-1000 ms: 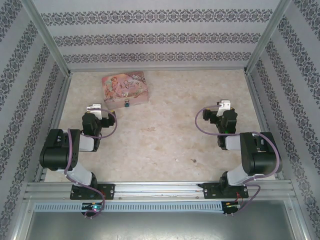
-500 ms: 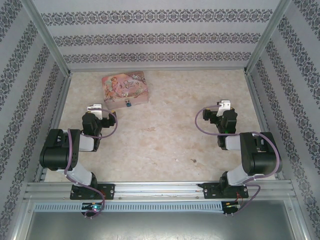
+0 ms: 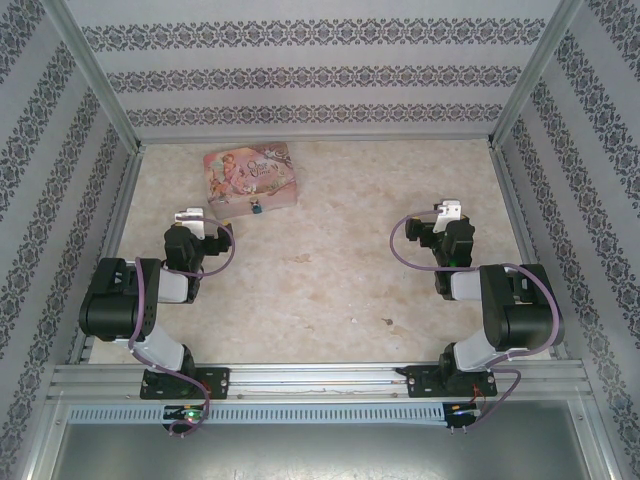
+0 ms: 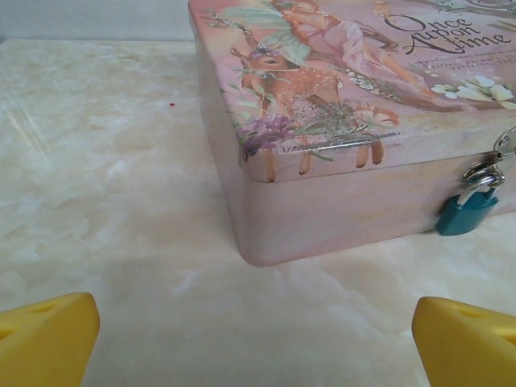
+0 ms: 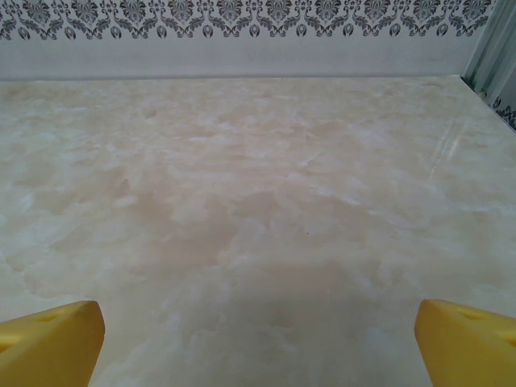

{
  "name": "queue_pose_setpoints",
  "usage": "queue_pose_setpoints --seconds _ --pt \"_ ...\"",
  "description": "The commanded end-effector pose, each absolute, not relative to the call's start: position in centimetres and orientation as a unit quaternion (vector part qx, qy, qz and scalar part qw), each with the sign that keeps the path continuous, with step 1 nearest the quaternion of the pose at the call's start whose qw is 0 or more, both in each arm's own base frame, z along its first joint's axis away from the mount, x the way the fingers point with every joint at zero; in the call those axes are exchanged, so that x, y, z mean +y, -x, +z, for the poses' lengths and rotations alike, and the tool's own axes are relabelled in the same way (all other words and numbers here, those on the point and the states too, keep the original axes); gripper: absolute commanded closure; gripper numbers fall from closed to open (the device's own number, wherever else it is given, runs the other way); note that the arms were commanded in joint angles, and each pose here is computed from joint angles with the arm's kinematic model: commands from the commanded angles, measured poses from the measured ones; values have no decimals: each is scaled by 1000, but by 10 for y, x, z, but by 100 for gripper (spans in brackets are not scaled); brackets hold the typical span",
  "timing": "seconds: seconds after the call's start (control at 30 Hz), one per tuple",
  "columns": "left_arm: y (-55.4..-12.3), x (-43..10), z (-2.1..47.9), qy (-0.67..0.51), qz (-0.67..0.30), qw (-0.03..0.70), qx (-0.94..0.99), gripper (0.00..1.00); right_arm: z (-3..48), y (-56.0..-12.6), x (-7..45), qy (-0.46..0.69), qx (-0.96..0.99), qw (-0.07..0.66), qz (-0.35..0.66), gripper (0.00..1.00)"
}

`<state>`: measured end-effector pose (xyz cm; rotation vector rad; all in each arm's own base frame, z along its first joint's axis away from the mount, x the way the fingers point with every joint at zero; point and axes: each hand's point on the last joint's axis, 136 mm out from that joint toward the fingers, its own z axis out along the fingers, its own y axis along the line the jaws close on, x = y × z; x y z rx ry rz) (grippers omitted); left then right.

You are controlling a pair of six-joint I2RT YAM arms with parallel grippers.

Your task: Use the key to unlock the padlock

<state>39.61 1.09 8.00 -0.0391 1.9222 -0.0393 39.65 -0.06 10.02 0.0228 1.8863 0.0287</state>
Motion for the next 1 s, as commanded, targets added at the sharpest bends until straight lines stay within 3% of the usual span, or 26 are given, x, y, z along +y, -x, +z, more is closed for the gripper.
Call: queue_pose_setpoints --seconds 0.0,0.43,0.73,0.97 --pt "-397 5 89 3 -19 587 810 1 107 -399 -1 -18 803 596 12 2" --pt "-372 20 147 61 -6 607 792 1 149 -369 -3 -42 810 584 19 2" --pt "-358 39 191 201 -48 520 829 1 199 -322 42 -103 823 519 205 2" --pt "-399 32 199 219 -147 463 846 1 201 -294 72 -122 820 462 315 2"
